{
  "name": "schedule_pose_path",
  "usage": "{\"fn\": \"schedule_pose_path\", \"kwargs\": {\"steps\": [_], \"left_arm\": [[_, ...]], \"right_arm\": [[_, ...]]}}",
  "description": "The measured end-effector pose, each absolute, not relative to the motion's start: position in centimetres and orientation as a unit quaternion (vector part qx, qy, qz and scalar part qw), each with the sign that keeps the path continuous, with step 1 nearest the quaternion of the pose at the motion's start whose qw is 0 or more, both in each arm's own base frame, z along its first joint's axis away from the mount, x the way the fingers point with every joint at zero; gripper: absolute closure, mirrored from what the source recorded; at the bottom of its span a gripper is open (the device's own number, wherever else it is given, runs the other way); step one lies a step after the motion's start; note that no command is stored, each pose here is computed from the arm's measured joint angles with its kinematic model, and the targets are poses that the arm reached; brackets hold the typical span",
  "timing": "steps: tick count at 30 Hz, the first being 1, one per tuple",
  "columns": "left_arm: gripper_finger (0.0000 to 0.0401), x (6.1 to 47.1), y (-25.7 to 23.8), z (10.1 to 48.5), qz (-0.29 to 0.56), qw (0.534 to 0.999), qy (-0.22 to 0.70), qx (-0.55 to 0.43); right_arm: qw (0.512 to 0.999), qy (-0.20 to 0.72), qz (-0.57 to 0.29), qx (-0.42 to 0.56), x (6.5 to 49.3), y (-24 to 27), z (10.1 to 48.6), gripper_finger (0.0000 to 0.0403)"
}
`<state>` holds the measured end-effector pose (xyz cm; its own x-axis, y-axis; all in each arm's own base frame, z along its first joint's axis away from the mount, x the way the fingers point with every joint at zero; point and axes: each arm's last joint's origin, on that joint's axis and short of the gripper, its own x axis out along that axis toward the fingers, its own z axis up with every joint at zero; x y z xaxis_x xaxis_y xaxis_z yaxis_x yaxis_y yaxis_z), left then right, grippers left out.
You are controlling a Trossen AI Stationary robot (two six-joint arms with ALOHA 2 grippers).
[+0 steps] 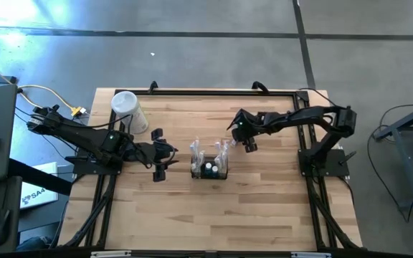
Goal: Pick & Place toothbrushing station
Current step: Put the purple toothbrush into the black mesh
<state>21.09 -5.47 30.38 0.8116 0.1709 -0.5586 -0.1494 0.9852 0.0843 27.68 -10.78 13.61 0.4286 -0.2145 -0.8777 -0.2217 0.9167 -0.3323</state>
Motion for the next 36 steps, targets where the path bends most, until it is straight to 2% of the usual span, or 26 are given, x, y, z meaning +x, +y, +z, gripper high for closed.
{"fn": "schedule_pose_path", "kwargs": {"steps": [8, 12, 16, 22, 23, 29, 36], "left_arm": [[0.0219, 21.1, -5.5, 30.4, 0.080, 0.951, 0.296, 0.034], [0.0219, 21.1, -5.5, 30.4, 0.079, 0.951, 0.297, 0.039], [0.0219, 21.1, -5.5, 30.4, 0.079, 0.951, 0.297, 0.039], [0.0219, 21.1, -5.5, 30.4, 0.079, 0.951, 0.297, 0.038], [0.0219, 21.1, -5.5, 30.4, 0.079, 0.951, 0.297, 0.037], [0.0219, 21.2, -5.5, 29.8, 0.082, 0.949, 0.302, 0.029], [0.0219, 21.6, -5.7, 27.8, 0.090, 0.938, 0.333, 0.016]], "right_arm": [[0.810, 0.554, 0.014, -0.191, 28.0, -10.9, 11.8, 0.0219], [0.822, 0.547, 0.002, -0.160, 28.2, -10.9, 11.5, 0.0230], [0.826, 0.549, -0.009, -0.125, 28.1, -10.8, 11.5, 0.0273], [0.822, 0.558, -0.004, -0.115, 27.9, -10.7, 11.3, 0.0381], [0.823, 0.556, -0.005, -0.115, 28.0, -10.7, 11.3, 0.0389], [0.829, 0.548, -0.041, -0.103, 28.3, -10.3, 11.6, 0.0395], [0.801, 0.571, -0.106, -0.147, 27.7, -8.3, 13.3, 0.0397]]}}
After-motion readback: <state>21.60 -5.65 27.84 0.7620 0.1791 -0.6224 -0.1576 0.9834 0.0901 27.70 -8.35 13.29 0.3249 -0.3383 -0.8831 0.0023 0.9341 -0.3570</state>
